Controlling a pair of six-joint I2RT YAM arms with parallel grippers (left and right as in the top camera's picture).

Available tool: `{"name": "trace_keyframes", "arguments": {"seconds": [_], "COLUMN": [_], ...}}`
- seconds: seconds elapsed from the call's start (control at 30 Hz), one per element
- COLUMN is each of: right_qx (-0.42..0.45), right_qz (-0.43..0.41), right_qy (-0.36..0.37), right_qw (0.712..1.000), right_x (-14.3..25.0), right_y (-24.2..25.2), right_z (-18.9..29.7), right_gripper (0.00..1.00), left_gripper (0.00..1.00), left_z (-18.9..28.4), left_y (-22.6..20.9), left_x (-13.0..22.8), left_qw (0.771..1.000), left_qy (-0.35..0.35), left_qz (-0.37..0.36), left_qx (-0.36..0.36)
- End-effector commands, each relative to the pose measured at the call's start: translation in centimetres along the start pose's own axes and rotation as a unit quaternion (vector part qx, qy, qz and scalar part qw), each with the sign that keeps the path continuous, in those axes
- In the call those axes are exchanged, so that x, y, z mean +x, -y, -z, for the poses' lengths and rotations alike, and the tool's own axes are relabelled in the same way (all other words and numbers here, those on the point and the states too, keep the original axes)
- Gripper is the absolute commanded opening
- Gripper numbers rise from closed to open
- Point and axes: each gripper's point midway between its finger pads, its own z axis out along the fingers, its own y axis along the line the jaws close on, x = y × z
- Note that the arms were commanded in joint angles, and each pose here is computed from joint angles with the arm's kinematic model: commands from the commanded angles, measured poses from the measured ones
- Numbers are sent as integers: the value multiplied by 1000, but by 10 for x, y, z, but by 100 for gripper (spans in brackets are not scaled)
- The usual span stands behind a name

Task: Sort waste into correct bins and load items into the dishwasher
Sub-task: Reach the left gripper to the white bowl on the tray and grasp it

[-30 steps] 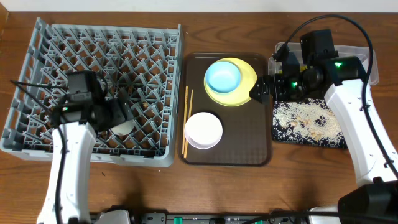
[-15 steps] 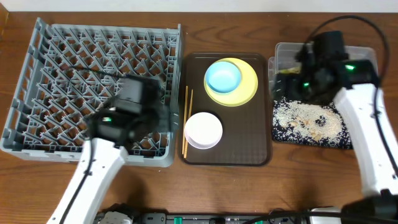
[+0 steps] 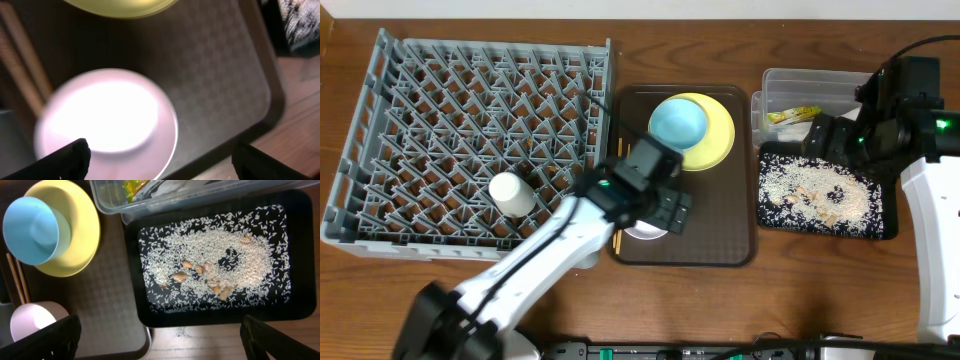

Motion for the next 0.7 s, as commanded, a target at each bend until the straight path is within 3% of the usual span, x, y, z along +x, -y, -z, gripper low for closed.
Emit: {"name": "trace_keyframes", "arguments": {"seconds": [0.0, 0.23, 0.37, 0.43, 0.67], "right_qx": [4, 5, 5, 5, 6], "right_qz": [-10, -10, -10, -10, -11], "right_qy": [0, -2, -2, -3, -6], "right_qw": [1000, 1000, 1000, 1000, 1000], "right_x": [0, 1, 1, 1, 2], "right_y": [3, 4, 4, 4, 4], "right_z": [1, 1, 1, 1, 1], "right_gripper": [99, 99, 98, 98, 98], "left_gripper": [91, 77, 59, 55, 54], "left_z": [-25, -68, -77, -77, -73], "left_y": [6, 2, 0, 0, 2], "left_x": [7, 33, 41, 40, 35], "left_qw": [1000, 996, 994, 994, 995], "left_qy": [-27, -91, -107, -105, -95], "left_qz": [-5, -9, -8, -6, 2], "left_qx": [-3, -18, -23, -23, -20]}}
